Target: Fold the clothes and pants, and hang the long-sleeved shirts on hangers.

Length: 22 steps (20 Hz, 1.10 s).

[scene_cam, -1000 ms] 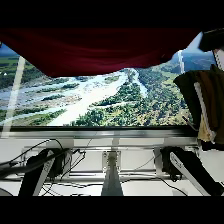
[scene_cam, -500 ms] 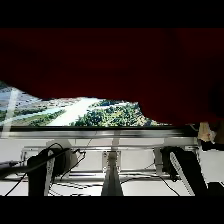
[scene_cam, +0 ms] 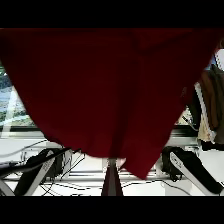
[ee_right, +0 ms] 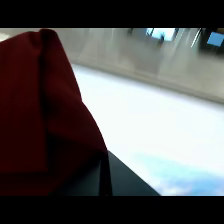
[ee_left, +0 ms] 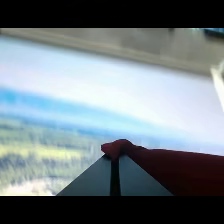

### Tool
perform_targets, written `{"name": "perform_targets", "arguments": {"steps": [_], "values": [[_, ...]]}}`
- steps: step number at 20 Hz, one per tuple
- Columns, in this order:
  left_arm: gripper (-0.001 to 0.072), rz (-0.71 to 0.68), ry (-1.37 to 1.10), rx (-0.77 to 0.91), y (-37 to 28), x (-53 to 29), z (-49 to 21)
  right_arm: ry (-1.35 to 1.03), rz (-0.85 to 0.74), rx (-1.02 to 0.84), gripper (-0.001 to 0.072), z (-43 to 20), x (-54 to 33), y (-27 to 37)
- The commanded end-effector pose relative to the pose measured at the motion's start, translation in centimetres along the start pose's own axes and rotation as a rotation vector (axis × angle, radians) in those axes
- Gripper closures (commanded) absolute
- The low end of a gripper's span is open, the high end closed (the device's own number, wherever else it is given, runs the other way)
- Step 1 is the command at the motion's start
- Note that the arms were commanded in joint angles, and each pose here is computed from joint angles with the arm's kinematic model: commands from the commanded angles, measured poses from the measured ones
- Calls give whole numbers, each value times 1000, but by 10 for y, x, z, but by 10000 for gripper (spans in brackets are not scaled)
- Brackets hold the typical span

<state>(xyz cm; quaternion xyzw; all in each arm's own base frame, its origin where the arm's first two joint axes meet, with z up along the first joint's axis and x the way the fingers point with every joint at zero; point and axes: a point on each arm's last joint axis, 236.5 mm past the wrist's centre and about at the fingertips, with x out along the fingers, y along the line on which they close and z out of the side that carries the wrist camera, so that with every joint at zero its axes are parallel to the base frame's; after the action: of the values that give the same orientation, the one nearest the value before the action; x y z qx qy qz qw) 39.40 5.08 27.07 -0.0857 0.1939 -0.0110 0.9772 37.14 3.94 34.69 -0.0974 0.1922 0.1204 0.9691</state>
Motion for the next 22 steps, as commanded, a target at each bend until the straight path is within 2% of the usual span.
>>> {"name": "perform_targets", "arguments": {"steps": [1, 5, 9, 14, 17, 22], "values": [[685, -96, 349, 32, 6, 88, -101, 363, 115, 76, 698, -99, 112, 2], [685, -78, 370, 24, 12, 164, -141, 543, 149, 138, 698, -184, 208, -2], [685, -45, 266, 47, 6, 200, -134, 552, 115, 149, 698, -216, 253, -12], [686, -46, 427, 180, 8, 188, -171, 638, 98, 135, 699, -249, 245, -19], [686, 1, 546, 133, 23, 179, -211, 749, 122, 194, 699, -302, 237, -5], [684, -29, 760, 81, 20, 171, -299, 910, 143, 277, 689, -367, 216, 20]]}}
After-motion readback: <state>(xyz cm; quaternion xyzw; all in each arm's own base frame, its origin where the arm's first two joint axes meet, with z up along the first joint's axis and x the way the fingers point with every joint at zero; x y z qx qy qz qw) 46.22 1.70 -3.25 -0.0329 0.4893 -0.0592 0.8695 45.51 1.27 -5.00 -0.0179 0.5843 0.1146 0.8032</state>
